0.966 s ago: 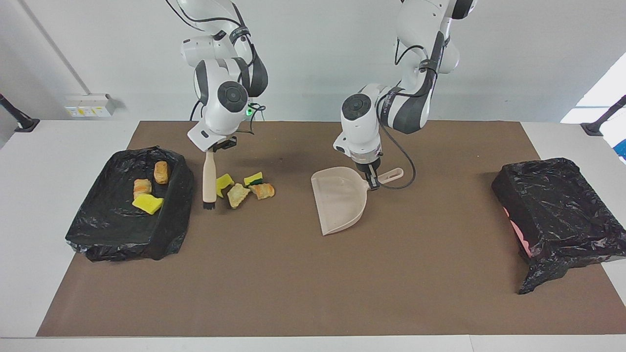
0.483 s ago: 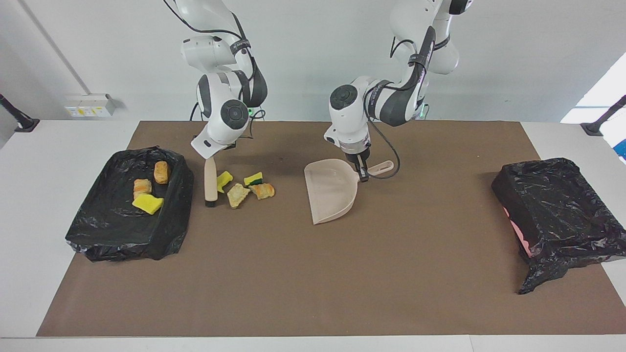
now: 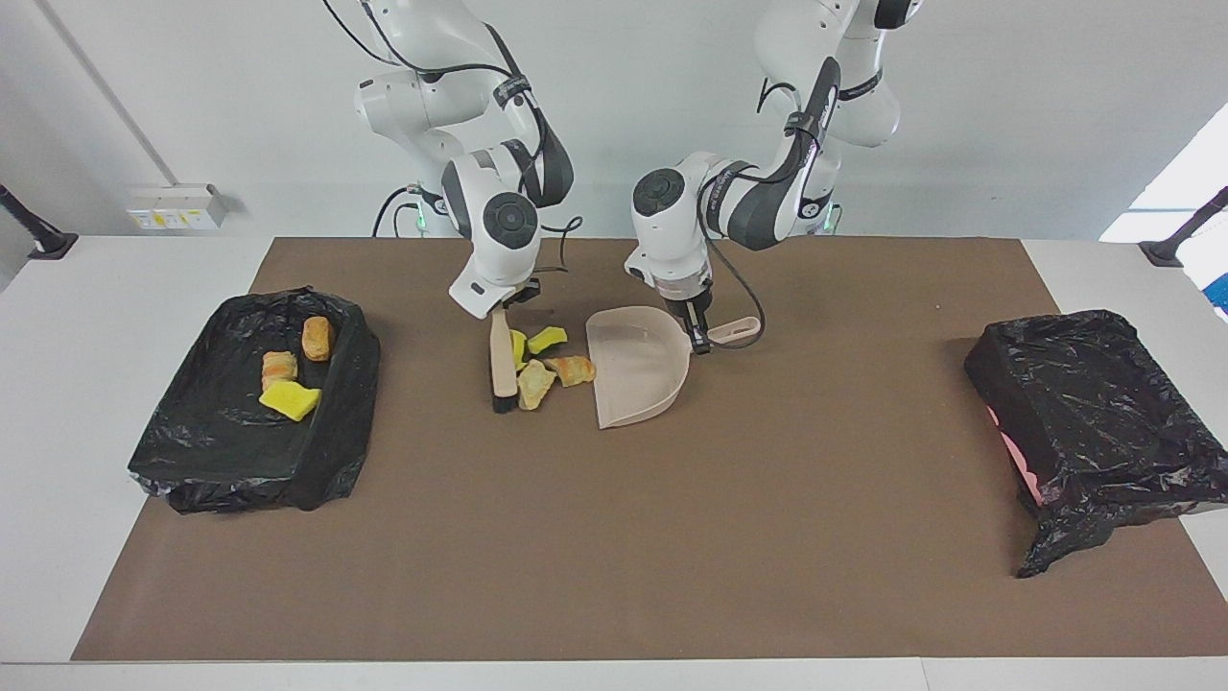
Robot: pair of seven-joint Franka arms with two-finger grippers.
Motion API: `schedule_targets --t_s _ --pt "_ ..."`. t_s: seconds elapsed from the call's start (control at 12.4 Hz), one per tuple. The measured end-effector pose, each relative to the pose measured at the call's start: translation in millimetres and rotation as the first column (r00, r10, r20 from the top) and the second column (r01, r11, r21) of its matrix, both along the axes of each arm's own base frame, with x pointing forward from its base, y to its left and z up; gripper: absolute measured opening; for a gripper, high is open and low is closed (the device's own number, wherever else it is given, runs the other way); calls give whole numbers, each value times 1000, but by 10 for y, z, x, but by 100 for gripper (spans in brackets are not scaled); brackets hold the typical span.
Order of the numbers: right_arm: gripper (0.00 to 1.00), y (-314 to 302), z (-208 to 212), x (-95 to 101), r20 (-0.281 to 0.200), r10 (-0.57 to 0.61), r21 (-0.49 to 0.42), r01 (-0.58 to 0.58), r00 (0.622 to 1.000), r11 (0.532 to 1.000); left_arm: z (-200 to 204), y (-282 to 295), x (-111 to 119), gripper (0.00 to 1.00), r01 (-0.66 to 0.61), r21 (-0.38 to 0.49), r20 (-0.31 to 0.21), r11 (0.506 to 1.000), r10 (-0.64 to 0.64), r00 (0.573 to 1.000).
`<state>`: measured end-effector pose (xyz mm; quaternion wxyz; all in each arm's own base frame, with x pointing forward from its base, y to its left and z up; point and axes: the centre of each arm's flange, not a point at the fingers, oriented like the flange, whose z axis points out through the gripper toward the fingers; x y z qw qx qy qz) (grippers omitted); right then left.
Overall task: Sweep and dump trash in bin
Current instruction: 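Sweep the remaining scraps into the dustpan with the right gripper's brush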
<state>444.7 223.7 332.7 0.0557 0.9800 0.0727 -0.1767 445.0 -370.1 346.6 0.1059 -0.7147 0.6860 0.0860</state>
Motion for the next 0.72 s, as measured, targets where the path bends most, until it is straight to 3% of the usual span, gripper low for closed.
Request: schedule_targets --t_s 0.24,0.48,0.72 --pt "25 495 15 -1 16 -84 188 80 996 979 -3 11 9 31 -2 0 0 1000 2 1000" --pt "25 805 138 69 -49 -166 353 172 985 920 -9 89 75 31 -17 -1 2 1000 17 1000" --pt "25 758 404 143 -100 -127 404 157 987 901 -6 285 255 31 -37 -16 11 999 37 999"
